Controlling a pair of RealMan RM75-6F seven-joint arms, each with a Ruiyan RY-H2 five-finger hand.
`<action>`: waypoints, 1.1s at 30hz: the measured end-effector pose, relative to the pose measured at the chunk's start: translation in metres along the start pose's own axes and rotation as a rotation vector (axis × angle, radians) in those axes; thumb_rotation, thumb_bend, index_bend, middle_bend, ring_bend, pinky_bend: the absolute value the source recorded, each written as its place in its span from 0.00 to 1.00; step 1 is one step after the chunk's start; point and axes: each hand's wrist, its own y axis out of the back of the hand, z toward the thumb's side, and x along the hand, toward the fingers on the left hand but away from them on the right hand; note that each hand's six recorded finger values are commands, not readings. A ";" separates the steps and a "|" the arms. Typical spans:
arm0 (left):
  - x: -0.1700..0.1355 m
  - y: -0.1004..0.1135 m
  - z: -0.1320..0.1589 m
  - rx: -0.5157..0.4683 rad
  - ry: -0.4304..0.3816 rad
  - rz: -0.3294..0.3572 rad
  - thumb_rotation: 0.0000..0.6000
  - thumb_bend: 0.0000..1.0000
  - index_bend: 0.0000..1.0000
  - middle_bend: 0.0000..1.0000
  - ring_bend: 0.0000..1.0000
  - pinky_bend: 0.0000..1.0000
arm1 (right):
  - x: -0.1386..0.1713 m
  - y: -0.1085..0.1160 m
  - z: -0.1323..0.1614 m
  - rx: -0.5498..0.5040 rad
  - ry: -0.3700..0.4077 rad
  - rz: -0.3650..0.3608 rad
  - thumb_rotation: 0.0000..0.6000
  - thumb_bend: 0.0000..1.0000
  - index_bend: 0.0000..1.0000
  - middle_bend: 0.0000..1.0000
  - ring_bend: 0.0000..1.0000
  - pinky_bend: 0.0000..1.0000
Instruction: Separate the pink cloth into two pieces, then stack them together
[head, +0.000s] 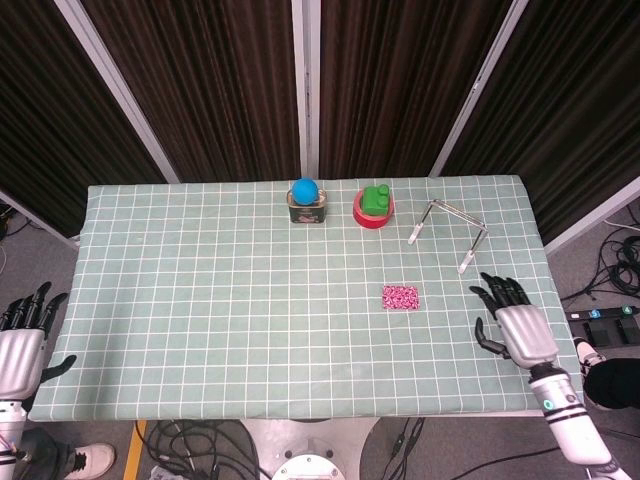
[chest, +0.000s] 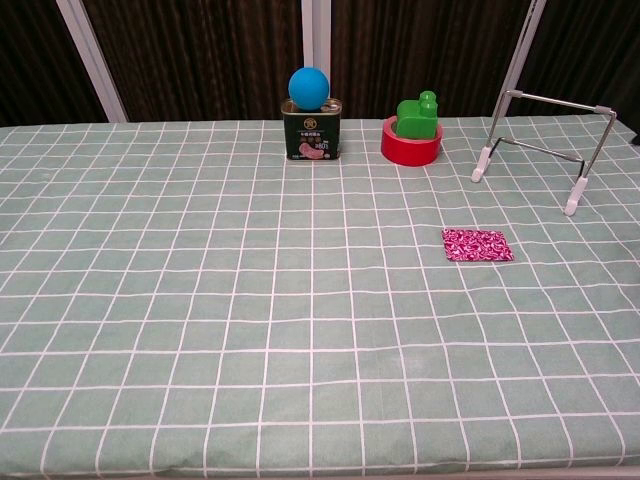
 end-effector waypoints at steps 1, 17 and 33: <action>-0.001 0.000 0.000 0.000 0.002 -0.001 1.00 0.06 0.18 0.13 0.13 0.16 | -0.007 -0.005 0.004 -0.002 0.007 0.015 0.00 0.63 0.21 0.00 0.00 0.00; -0.001 0.001 0.000 -0.008 0.000 -0.008 1.00 0.06 0.18 0.13 0.13 0.16 | -0.088 -0.073 0.030 0.055 0.010 0.173 0.00 0.62 0.25 0.00 0.00 0.00; -0.001 0.000 0.000 -0.013 0.000 -0.012 1.00 0.06 0.18 0.13 0.13 0.16 | -0.102 -0.102 0.034 0.069 0.011 0.221 0.00 0.62 0.25 0.00 0.00 0.00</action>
